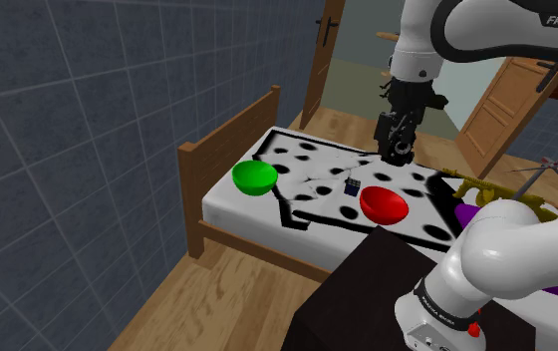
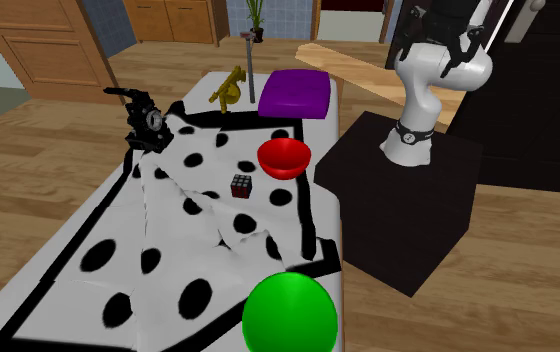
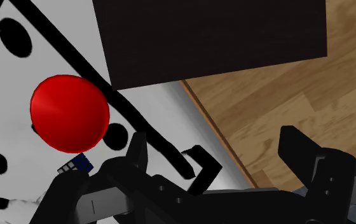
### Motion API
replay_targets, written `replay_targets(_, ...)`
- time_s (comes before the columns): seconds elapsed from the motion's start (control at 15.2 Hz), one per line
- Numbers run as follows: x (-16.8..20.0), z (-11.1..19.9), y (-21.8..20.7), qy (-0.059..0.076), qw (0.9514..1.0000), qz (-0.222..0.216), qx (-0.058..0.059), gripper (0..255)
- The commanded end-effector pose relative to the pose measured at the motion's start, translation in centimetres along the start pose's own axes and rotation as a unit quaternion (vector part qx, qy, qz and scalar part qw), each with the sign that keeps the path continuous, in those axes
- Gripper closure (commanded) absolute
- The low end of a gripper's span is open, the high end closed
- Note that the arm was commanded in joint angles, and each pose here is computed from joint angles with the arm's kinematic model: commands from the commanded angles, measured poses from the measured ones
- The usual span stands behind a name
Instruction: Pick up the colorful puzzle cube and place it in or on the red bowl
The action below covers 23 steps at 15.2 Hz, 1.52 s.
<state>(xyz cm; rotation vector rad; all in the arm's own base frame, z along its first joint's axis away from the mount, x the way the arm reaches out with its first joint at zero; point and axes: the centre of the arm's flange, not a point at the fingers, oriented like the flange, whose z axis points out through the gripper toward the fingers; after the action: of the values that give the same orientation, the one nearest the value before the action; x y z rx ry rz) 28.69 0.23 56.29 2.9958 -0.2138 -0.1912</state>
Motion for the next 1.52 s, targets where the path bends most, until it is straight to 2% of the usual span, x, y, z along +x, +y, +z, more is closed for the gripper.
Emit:
replay_targets(0.0,0.0,0.0,0.0,0.000,1.0000,0.000,0.000,0)
replay_targets(1.45,11.8,19.9,18.1,0.028,0.9988,-0.018,0.034,0)
